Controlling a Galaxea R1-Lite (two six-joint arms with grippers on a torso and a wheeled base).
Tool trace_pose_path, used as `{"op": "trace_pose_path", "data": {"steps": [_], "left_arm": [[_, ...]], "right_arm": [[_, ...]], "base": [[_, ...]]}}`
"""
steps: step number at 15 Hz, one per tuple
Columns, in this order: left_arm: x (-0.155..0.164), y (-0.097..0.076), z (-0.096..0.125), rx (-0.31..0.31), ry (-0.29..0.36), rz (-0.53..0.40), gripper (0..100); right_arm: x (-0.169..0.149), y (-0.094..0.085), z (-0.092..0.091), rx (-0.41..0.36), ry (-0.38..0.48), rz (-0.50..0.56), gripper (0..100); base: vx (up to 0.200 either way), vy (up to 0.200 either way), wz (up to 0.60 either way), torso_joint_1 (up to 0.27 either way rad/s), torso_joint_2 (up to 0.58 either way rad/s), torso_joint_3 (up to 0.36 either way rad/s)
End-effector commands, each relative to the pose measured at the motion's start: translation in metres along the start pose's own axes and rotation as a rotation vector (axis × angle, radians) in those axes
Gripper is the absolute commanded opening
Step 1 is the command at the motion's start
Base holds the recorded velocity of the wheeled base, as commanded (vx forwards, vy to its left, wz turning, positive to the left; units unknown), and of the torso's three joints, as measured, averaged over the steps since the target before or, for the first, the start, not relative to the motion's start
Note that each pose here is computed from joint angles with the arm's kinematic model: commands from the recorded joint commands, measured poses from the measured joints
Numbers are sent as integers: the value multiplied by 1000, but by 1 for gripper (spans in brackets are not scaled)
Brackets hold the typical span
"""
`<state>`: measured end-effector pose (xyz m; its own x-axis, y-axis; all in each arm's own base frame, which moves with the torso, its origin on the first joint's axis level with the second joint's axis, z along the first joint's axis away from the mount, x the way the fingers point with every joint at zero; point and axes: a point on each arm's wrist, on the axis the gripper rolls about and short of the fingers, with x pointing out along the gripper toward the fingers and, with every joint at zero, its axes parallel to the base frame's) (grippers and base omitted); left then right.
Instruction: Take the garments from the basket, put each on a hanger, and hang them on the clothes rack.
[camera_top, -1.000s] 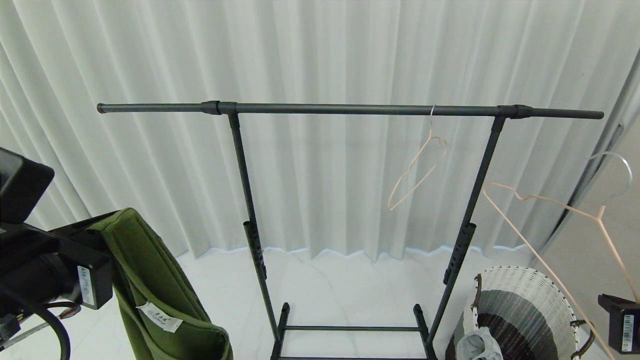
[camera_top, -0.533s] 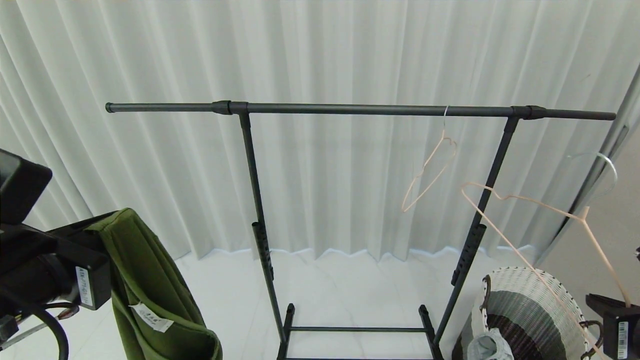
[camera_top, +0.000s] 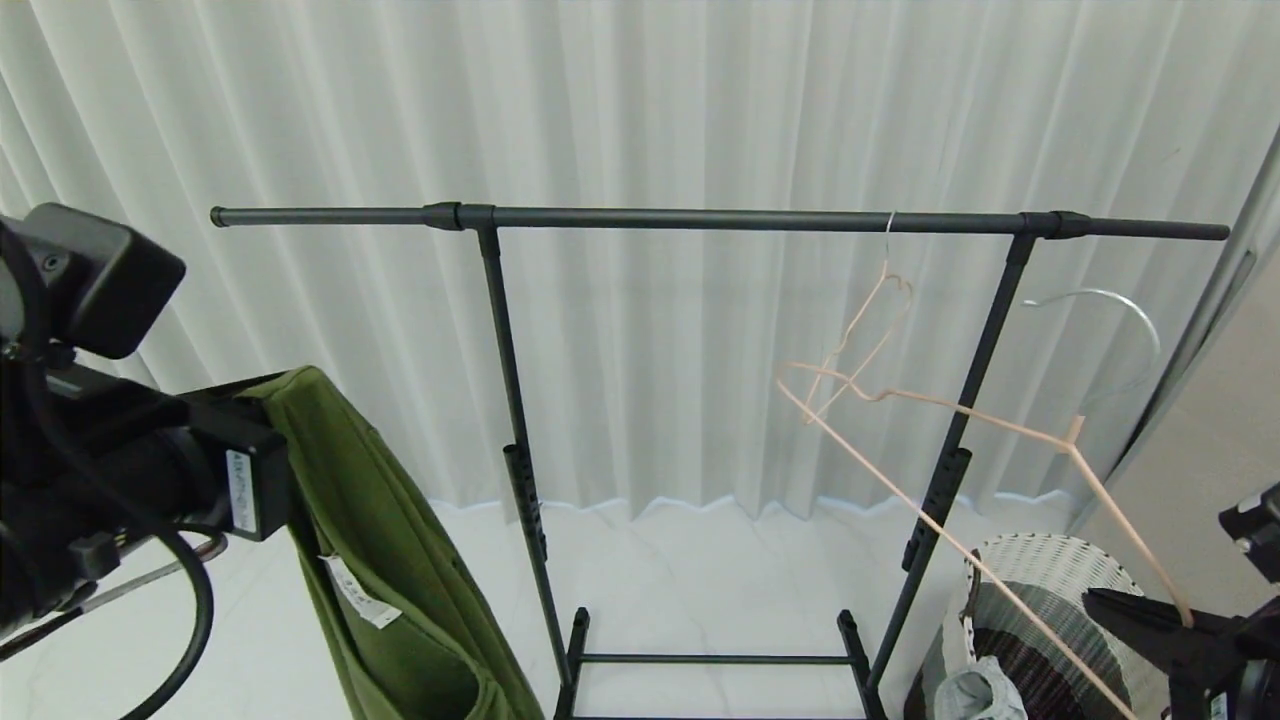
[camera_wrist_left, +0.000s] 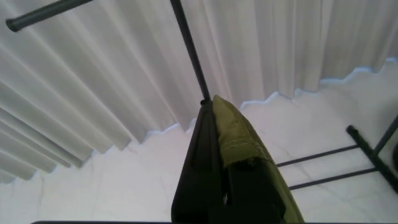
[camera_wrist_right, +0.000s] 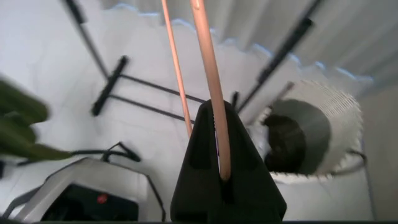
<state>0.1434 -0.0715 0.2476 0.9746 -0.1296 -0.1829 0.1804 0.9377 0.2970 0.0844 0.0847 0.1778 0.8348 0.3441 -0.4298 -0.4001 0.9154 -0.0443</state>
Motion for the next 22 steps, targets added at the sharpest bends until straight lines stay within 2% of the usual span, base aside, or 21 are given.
{"op": "trace_pose_path", "data": {"steps": [1,5,6,8,9,10,11,12,16,22], "left_arm": [[26,-13,17,-46,13,-29,0],[66,-29,33,-138,50,18,0],[75,-38,38,-182,52,19,0],[84,-48,43,-210,55,21,0],[86,-53,44,-217,55,11,0],[86,-53,44,-217,55,11,0],[90,-59,43,-208,65,18,0],[95,-68,45,-199,72,58,0],[102,-78,50,-203,67,63,0],[107,-77,54,-212,59,98,0]], "right_arm": [[3,20,8,-51,9,103,0],[2,41,16,-94,-1,206,0],[-1,48,19,-100,-10,248,0],[-6,61,23,-82,-14,316,0],[-8,69,24,-67,-10,357,0],[-8,69,24,-67,-10,357,0],[-11,80,26,-42,-2,405,0],[-11,85,29,-23,-5,430,0],[-12,87,32,-15,-13,470,0],[-12,88,30,-21,-7,477,0]], "base": [[0,0,0,0,0,0],[0,0,0,0,0,0],[0,0,0,0,0,0],[0,0,0,0,0,0],[0,0,0,0,0,0],[0,0,0,0,0,0],[0,0,0,0,0,0],[0,0,0,0,0,0],[0,0,0,0,0,0],[0,0,0,0,0,0]]}}
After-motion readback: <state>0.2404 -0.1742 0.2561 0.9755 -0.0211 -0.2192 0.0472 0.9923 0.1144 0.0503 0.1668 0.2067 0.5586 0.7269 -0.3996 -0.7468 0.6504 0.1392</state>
